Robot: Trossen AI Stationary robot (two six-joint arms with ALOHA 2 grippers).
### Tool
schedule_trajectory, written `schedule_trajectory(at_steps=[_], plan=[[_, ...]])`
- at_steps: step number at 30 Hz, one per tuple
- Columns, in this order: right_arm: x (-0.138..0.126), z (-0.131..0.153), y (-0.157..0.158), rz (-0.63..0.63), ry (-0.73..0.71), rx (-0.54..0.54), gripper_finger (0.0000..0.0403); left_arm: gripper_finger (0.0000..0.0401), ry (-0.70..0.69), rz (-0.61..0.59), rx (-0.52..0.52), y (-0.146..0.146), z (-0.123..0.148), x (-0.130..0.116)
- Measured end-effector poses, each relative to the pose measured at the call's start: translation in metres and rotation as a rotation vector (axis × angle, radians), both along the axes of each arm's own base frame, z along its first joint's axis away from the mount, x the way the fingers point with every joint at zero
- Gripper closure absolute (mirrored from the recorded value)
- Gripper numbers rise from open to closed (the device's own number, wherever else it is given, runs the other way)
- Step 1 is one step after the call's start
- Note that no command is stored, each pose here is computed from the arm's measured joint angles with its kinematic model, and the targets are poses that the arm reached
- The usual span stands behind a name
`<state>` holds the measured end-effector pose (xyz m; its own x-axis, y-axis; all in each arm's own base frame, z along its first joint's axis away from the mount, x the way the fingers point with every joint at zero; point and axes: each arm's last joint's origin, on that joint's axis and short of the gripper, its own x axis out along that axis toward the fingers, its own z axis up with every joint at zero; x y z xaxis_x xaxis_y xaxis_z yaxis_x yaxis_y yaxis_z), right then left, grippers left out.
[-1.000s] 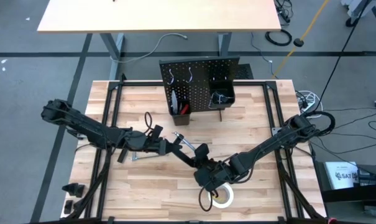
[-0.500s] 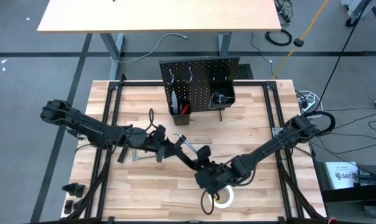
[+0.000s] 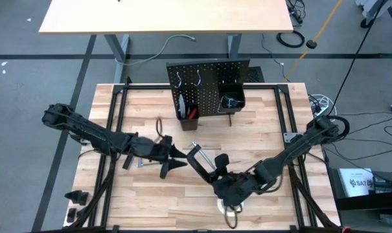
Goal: Hang tools onto peg board
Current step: Hang the clamp on the pegboard
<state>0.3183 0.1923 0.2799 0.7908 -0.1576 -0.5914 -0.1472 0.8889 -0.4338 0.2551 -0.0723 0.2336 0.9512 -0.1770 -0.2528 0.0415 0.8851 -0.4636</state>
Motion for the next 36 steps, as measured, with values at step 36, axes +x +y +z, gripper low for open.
schedule_trajectory(at_steps=[36], plan=[[-0.04, 0.099, -0.018, 0.529, -0.183, 0.545, 0.028, 0.0221, -0.451, 0.002, 0.951, -0.101, 0.101, -0.034]])
